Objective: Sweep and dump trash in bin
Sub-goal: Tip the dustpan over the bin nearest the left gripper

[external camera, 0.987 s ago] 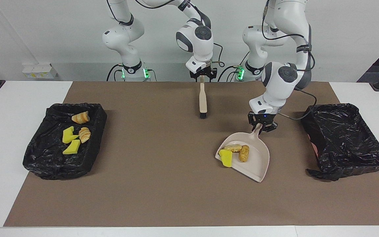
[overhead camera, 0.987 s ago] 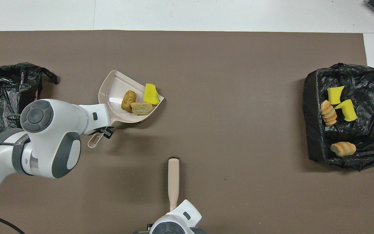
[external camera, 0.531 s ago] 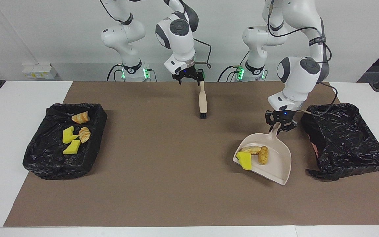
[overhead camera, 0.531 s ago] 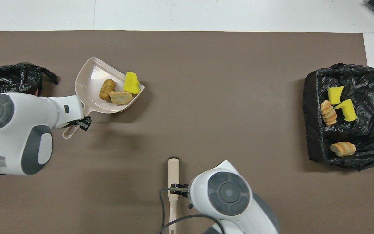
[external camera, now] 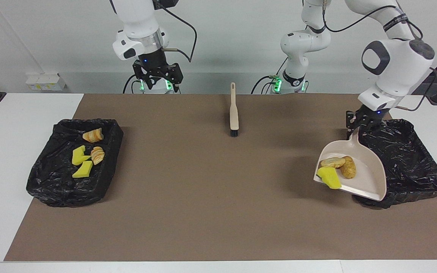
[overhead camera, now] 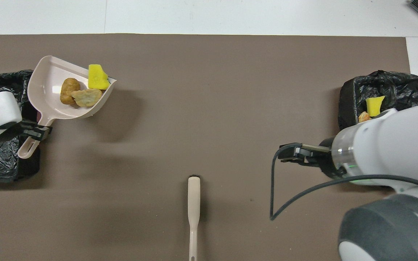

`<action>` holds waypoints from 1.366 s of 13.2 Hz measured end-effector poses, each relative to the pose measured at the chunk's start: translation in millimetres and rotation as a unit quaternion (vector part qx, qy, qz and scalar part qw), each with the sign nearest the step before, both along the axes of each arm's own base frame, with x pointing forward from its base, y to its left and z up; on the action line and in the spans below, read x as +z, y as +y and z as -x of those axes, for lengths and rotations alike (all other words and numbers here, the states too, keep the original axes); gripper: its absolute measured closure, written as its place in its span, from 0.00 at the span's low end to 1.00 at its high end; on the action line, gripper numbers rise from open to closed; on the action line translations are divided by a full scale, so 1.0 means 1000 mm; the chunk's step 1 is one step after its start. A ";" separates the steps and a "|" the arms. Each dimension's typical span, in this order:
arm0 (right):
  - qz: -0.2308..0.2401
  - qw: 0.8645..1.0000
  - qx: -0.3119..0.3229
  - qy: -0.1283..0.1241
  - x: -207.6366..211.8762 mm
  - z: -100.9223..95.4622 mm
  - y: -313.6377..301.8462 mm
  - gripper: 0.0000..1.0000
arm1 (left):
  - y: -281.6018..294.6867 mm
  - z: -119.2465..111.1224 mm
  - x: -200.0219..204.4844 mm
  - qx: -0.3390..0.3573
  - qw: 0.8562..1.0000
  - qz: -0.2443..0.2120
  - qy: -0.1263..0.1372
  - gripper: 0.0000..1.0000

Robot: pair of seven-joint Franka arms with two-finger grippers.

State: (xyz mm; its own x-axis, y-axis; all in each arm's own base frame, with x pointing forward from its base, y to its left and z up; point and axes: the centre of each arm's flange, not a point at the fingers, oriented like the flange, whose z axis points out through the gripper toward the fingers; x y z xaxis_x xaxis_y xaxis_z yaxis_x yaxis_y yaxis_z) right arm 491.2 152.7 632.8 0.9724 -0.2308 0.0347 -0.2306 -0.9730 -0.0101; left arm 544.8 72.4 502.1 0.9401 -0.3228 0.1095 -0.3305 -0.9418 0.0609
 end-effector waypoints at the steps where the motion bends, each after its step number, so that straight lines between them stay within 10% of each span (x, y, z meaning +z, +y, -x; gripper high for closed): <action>1: 0.015 1.000 0.007 0.000 0.009 -0.003 -0.003 0.00 | 0.028 0.004 0.012 0.017 1.000 0.001 0.004 0.69; 10: 0.032 0.999 0.025 -0.007 0.056 -0.026 -0.056 0.00 | 0.159 0.050 0.025 -0.033 0.980 -0.169 0.100 0.69; 18: 0.034 0.999 0.034 0.001 0.050 -0.036 -0.083 0.00 | 0.161 0.030 0.042 -0.187 0.899 -0.358 0.170 0.69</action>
